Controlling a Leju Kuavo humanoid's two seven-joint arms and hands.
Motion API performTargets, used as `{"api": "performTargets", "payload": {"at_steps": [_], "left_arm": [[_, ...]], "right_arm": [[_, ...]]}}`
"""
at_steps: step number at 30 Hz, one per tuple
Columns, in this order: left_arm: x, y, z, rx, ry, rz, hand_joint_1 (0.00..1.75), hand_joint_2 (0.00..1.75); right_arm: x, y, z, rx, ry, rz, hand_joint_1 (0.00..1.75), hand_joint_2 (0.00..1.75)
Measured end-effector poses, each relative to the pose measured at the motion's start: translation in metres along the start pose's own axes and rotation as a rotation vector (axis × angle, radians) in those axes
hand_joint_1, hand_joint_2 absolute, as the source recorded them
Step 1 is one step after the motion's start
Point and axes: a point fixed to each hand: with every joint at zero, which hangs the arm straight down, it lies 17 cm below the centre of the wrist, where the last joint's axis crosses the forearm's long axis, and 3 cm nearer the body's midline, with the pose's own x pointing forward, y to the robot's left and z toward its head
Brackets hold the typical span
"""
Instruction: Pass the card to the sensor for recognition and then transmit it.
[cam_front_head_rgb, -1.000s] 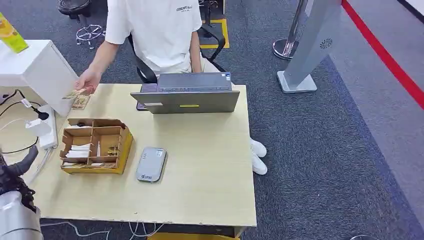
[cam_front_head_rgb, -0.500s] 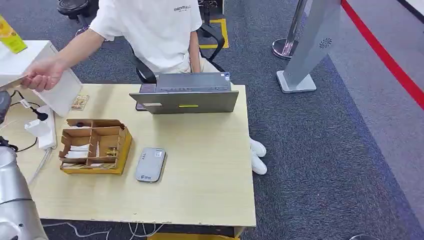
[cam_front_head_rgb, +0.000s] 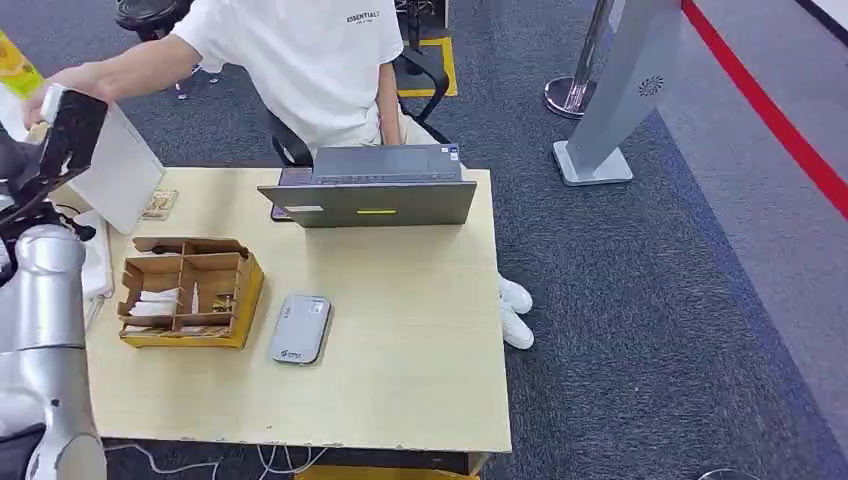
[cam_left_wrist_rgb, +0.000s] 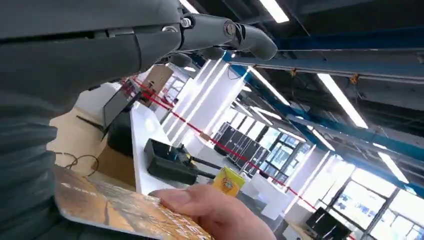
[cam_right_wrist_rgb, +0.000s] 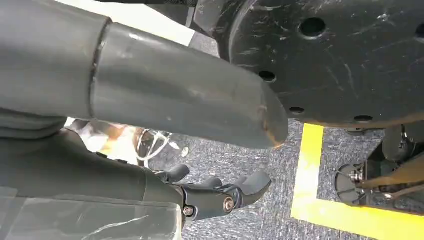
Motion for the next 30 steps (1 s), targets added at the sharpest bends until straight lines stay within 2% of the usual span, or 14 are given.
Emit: {"api": "performTargets", "payload": {"at_steps": [4,5,17,30], "left_arm": [[0.017,-0.022,-0.006,-0.06,-0.031,-0.082,0.0,1.75],[0.022,-0.028,-0.007,-0.077,-0.039,-0.104,1.75,1.75],[0.068,-0.087,-0.01,-0.218,-0.144,-0.322,1.75,1.75],[0.087,-0.117,0.003,-0.286,-0.165,-0.316,1.75,1.75]], "right_arm": [[0.002,0.0,0.0,0.0,-0.001,-0.001,0.0,0.0],[0.002,0.0,0.0,0.0,0.0,0.0,0.0,0.0],[0.007,0.002,-0.001,0.004,0.016,0.0,0.0,0.0],[0.011,0.004,-0.001,0.01,0.021,0.017,0.0,0.0]]}}
